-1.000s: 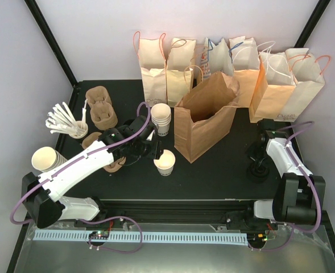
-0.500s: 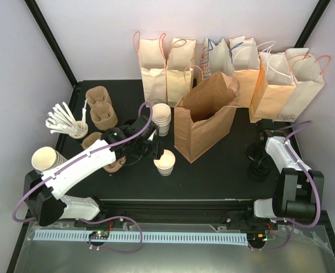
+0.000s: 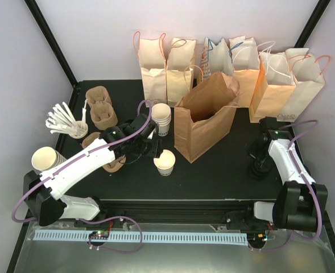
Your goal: Pack the takeout coffee
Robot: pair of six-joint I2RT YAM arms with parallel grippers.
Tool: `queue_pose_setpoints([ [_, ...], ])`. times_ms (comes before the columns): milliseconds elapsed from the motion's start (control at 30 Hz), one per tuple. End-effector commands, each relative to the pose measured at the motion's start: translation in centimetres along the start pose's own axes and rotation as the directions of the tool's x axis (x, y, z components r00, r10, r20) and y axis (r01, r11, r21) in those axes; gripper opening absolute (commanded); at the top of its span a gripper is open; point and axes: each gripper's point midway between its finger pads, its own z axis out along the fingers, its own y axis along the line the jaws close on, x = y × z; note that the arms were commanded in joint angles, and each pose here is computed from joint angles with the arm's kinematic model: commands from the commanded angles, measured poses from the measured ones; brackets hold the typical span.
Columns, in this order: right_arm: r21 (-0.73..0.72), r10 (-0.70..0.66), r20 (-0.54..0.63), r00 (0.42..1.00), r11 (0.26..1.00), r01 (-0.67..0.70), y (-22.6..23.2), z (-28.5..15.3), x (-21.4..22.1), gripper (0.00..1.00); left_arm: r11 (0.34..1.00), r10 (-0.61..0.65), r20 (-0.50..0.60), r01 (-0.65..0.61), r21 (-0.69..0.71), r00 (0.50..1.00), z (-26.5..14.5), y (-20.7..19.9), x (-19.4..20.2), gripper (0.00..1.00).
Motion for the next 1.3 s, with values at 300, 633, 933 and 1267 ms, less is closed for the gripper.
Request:
queue_pose_setpoints([
  [300, -0.225, -0.166, 0.085, 0.983, 0.957, 0.181, 4.8, -7.0, 0.6, 0.03, 1.000, -0.018, 0.035, 0.018, -0.009, 0.999, -1.6, -0.1, -1.1, 0.55],
  [633, -0.486, -0.578, 0.208, 0.789, 0.639, 0.596, 13.1, -13.2, 11.8, 0.05, 1.000, -0.028, 0.034, 0.028, 0.002, 0.999, -2.5, 0.3, -0.6, 0.55],
  [933, -0.565, -0.742, 0.417, 0.525, 0.240, 0.789, 15.7, -19.0, 21.7, 0.06, 0.998, -0.059, 0.009, 0.059, 0.032, 0.998, -2.5, 0.7, 0.3, 0.55],
  [1267, -0.383, -0.784, 0.589, 0.195, -0.057, 0.922, 20.6, -22.7, 27.9, 0.06, 0.991, -0.134, -0.015, 0.134, 0.016, 0.991, -2.1, 3.4, 1.7, 0.55],
])
